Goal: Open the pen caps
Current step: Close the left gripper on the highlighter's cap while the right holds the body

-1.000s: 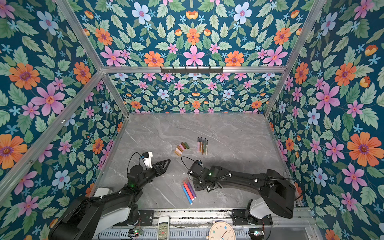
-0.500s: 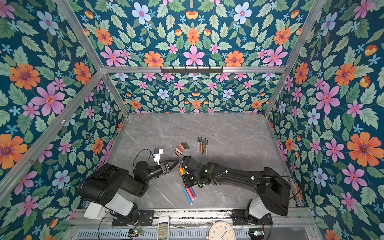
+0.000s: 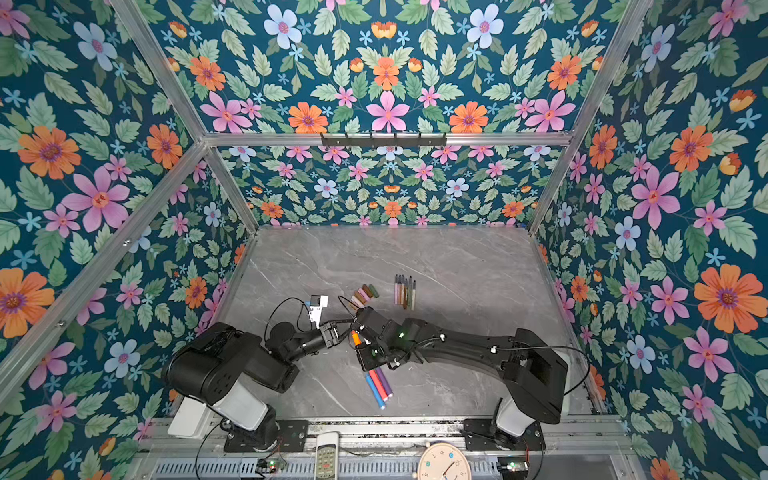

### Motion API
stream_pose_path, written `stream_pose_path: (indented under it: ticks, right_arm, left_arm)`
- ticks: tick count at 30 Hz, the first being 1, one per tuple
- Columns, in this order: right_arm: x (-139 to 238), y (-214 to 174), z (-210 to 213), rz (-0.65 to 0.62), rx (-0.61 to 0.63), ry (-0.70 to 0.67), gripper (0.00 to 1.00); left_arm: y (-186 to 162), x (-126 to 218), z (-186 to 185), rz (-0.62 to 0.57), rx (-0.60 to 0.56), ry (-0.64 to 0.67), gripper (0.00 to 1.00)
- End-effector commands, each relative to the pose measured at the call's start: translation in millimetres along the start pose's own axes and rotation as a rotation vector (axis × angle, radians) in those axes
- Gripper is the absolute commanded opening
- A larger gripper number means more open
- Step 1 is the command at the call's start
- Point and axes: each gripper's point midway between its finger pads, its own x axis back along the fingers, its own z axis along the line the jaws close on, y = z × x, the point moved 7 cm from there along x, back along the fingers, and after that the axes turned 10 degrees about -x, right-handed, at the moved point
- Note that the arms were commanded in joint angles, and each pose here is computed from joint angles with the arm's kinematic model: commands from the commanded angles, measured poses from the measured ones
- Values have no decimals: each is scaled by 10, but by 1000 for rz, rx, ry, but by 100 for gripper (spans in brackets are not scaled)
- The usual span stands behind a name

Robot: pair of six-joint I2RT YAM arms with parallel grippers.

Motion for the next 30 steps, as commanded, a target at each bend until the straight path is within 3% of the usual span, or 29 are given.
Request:
stream_pose_path:
  ticks: [1,10,15,17,20,25,30]
  right_arm:
    - [15,35,-9,-23,20,-26,10]
    - [30,89,16,-36,35,-44,10]
    - [28,115,38,-37,38,-45,16]
    - [21,123,49,-36,38,-45,28]
    - [-2,136,55,-30,36,-42,29]
    - [-23,150,61,-27,33,-37,11]
    - [-9,164,66,-31,31,-36,5]
  left_arm:
    - [49,-8,-92,-11,-42,-57,30]
    - [45,-10,-114,-7,-51,-68,1]
    - [42,-15,-132,-3,-57,-78,0]
    - [43,-23,-136,0,-59,-82,0]
    - [41,-27,-146,1,-61,-86,0]
    - [39,-27,-157,1,-64,-89,0]
    - [42,-23,-161,0,-67,-90,0]
